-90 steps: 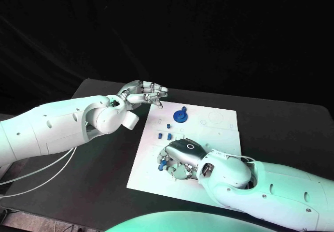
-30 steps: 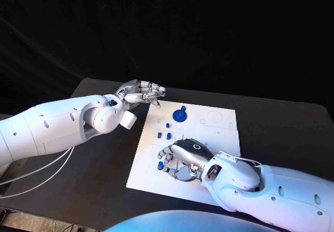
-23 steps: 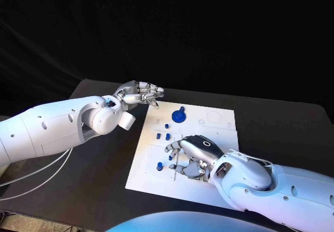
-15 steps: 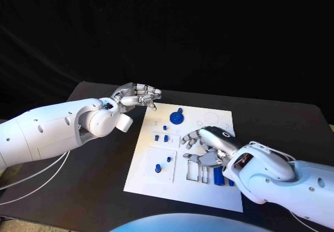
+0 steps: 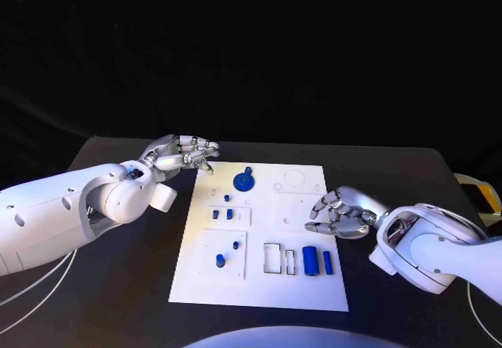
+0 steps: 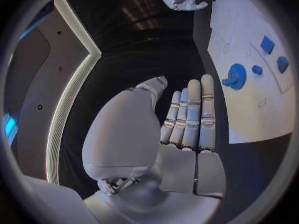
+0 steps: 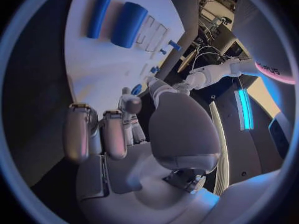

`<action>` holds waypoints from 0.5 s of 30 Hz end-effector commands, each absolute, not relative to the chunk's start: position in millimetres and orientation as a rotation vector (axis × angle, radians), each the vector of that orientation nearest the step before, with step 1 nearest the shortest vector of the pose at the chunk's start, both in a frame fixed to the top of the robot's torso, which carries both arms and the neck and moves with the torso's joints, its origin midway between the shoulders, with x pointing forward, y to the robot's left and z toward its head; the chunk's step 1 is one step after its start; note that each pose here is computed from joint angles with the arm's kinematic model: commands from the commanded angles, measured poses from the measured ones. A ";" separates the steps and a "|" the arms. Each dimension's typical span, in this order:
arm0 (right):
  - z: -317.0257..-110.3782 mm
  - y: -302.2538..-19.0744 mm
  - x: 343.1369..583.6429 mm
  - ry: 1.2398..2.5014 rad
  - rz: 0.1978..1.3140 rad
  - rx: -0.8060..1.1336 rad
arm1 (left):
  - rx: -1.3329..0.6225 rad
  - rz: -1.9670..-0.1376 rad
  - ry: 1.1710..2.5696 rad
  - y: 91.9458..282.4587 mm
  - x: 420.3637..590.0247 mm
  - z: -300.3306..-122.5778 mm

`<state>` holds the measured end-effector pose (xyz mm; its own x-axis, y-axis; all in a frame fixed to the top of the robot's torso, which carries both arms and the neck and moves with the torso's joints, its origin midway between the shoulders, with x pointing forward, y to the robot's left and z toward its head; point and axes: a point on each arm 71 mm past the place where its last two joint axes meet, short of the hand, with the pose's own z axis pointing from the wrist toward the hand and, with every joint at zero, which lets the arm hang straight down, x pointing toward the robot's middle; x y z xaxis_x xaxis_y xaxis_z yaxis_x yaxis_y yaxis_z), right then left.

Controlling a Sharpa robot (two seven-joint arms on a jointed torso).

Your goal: Assemble the parts on the task board

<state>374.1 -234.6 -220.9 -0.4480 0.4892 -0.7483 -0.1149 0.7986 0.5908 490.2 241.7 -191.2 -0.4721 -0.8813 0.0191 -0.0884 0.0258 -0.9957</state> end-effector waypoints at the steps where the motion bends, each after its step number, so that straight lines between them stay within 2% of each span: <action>1: -228.8 -241.9 369.2 2.027 0.600 0.314 | -0.998 -1.539 1.620 239.0 488.3 -191.5; 4: -232.8 -249.9 363.2 2.034 0.529 0.318 | -1.002 -1.541 1.620 238.0 486.6 -193.7; 8: -239.1 -251.5 355.7 2.040 0.486 0.310 | -1.004 -1.542 1.621 236.8 485.3 -195.1; 15: -247.4 -245.9 346.6 2.043 0.470 0.290 | -1.006 -1.544 1.627 235.5 483.9 -196.2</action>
<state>347.7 -246.5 -247.1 -0.5055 0.4282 -0.7491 0.0189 0.8735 0.4865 484.4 236.8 -197.3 -0.4787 -0.8774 0.0306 -0.0938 0.0164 -0.9955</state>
